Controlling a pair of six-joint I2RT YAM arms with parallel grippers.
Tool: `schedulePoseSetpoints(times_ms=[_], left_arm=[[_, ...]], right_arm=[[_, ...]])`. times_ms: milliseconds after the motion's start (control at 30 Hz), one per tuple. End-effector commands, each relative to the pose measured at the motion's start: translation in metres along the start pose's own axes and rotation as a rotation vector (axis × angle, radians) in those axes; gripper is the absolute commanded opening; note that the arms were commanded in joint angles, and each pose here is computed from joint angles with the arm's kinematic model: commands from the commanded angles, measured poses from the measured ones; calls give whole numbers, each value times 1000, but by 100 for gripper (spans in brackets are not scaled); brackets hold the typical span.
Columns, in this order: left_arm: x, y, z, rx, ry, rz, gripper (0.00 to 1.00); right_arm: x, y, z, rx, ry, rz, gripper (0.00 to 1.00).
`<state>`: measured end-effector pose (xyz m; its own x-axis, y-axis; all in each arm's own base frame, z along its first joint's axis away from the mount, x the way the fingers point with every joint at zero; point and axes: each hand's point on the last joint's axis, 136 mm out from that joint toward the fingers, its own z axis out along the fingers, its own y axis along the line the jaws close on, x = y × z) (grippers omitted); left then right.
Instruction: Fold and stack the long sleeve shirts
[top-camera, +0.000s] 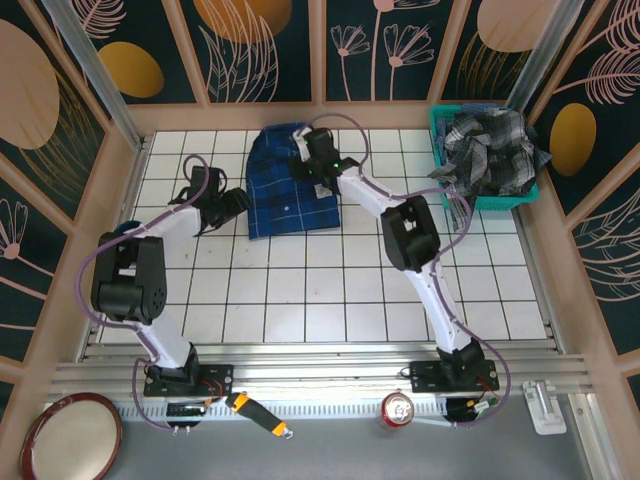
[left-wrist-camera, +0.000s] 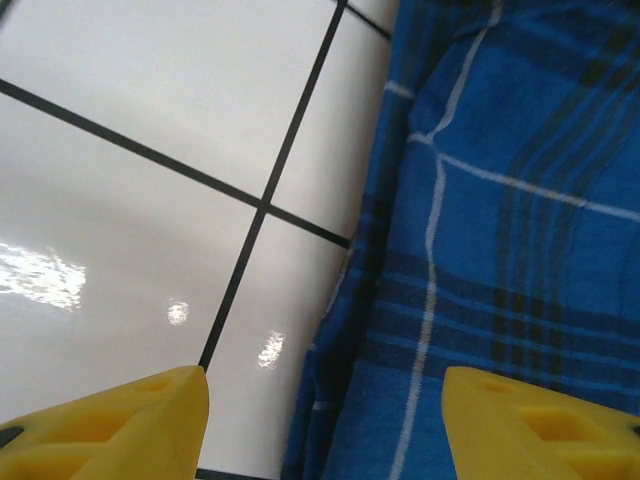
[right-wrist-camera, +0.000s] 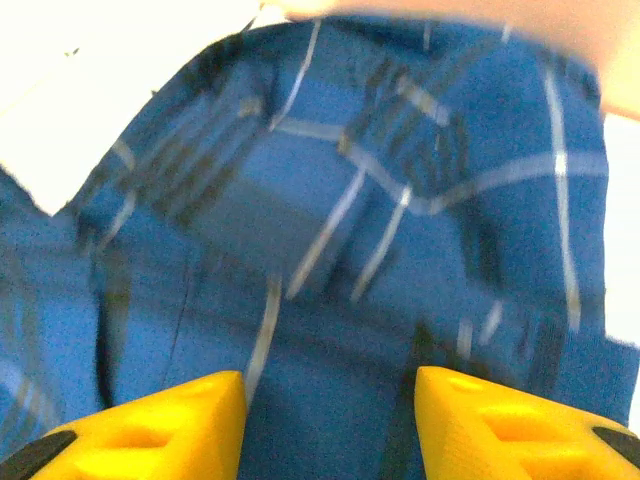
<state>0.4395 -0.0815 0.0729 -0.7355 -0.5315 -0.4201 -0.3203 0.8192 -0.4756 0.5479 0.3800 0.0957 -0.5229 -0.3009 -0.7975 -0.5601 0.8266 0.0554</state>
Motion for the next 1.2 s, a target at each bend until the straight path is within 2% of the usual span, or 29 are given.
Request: schedulePoseSetpoints(times_ms=[0, 133, 233, 367, 433, 467, 567, 700, 767, 833, 933, 1000, 1100, 1167], left_arm=[[5, -13, 16, 46, 36, 37, 63], [23, -21, 35, 45, 106, 74, 57], [30, -20, 34, 38, 113, 72, 48], [16, -23, 3, 4, 48, 88, 48], [3, -34, -14, 14, -4, 112, 50], [-7, -51, -29, 53, -42, 135, 52], [-2, -94, -35, 129, -22, 208, 50], [27, -144, -41, 269, 12, 296, 50], [44, -137, -27, 251, 57, 292, 48], [43, -126, -34, 210, 25, 272, 46], [29, -119, -70, 191, -88, 281, 47], [31, -120, -91, 215, -129, 303, 49], [58, -130, -86, 265, -78, 350, 49], [71, -139, -71, 297, -30, 356, 48]], right_arm=[[11, 41, -36, -90, -43, -16, 51], [77, 60, -47, -149, 49, -10, 51], [114, 70, -63, -167, 81, -23, 51], [170, 90, -93, -221, 173, -67, 49], [188, 102, -118, -264, 186, -105, 48], [197, 109, -133, -298, 189, -127, 48], [199, 117, -168, -351, 165, -145, 51], [163, 119, -209, -362, 43, -185, 60], [145, 118, -228, -358, -58, -224, 64], [134, 117, -244, -350, -154, -296, 67], [141, 119, -261, -364, -232, -452, 72], [163, 134, -274, -449, -271, -682, 77], [171, 139, -288, -457, -396, -830, 83], [174, 145, -288, -487, -410, -890, 84]])
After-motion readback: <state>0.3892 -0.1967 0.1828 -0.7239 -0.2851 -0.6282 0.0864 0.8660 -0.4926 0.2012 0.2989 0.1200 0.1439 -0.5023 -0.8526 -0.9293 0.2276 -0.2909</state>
